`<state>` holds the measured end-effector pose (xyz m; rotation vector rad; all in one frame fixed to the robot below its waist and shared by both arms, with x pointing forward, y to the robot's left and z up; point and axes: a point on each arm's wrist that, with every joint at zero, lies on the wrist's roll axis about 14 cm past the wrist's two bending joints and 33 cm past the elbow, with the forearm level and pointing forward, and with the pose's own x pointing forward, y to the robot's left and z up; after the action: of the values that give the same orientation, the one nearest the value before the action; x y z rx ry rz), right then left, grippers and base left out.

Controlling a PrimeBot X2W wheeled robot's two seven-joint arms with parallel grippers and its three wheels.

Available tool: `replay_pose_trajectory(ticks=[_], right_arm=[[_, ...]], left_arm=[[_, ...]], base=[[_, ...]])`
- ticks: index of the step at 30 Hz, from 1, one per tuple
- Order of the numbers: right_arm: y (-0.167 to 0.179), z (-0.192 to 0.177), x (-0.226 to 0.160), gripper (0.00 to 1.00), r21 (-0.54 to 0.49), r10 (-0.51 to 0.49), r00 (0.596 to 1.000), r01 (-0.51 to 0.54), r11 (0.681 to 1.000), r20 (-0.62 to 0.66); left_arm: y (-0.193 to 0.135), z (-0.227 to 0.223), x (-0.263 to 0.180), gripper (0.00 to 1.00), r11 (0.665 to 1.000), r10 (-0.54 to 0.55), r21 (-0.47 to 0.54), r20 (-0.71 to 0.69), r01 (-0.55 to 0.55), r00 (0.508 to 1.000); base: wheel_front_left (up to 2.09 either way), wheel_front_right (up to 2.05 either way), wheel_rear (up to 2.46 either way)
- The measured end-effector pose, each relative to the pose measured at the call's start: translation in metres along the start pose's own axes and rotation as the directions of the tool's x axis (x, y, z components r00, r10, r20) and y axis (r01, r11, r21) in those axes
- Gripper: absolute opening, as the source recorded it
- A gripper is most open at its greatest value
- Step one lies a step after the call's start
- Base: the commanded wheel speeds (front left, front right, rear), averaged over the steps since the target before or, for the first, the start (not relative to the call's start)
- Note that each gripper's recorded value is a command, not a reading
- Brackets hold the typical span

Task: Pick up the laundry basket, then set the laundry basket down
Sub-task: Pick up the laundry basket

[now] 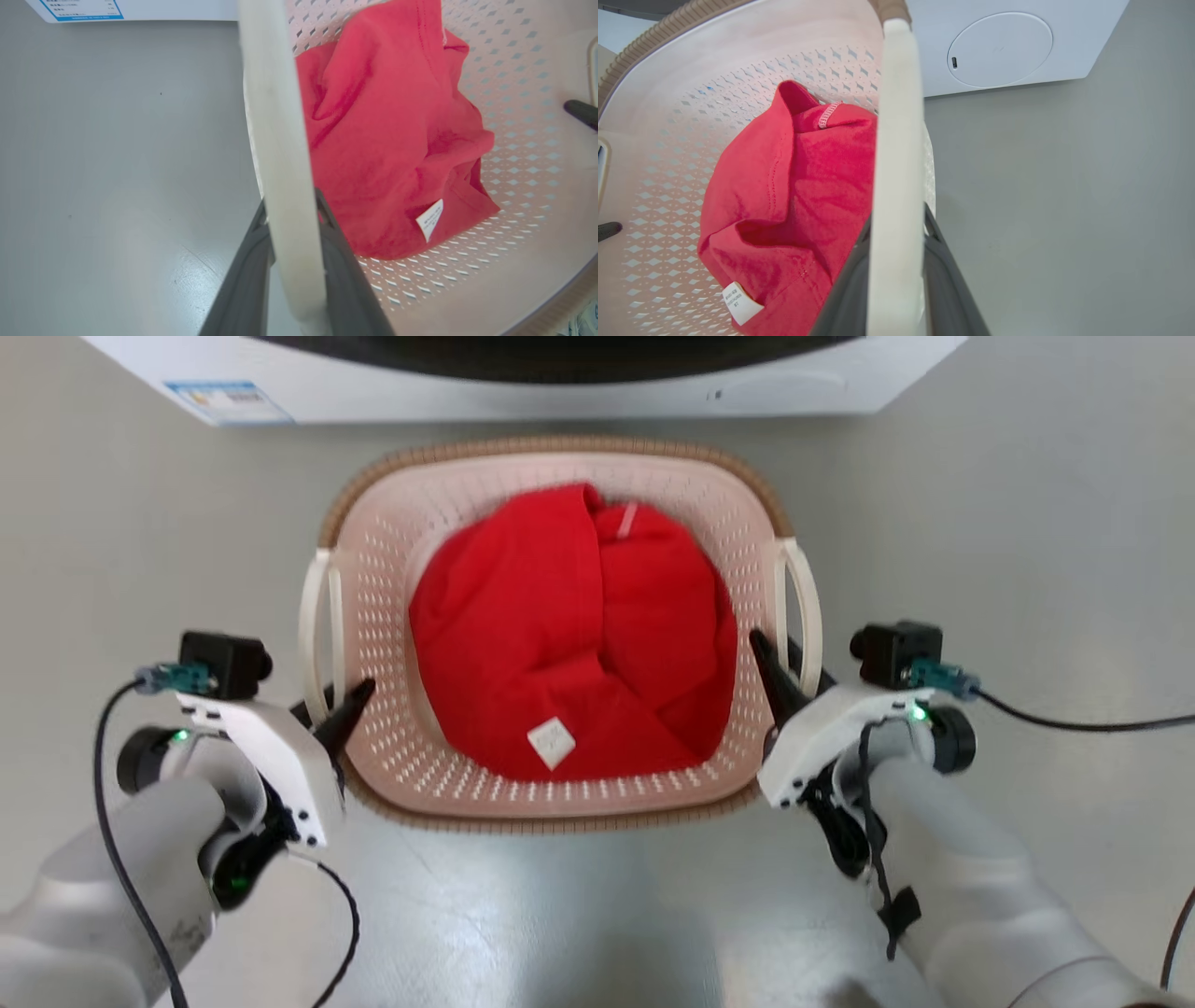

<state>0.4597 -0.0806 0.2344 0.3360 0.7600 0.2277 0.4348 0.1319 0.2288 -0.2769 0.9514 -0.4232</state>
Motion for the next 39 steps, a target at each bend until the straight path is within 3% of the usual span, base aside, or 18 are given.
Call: replay_pose_trajectory(ticks=[39], right_arm=[[0.029, -0.011, -0.138, 0.0, 0.018, -0.036, 0.999, 0.036, 0.999, -0.018]], left_arm=[[-0.083, -0.04, -0.105, 0.0, 0.999, 0.037, -0.039, -0.01, -0.038, 0.999]], base=[[0.0, 0.0, 0.0]])
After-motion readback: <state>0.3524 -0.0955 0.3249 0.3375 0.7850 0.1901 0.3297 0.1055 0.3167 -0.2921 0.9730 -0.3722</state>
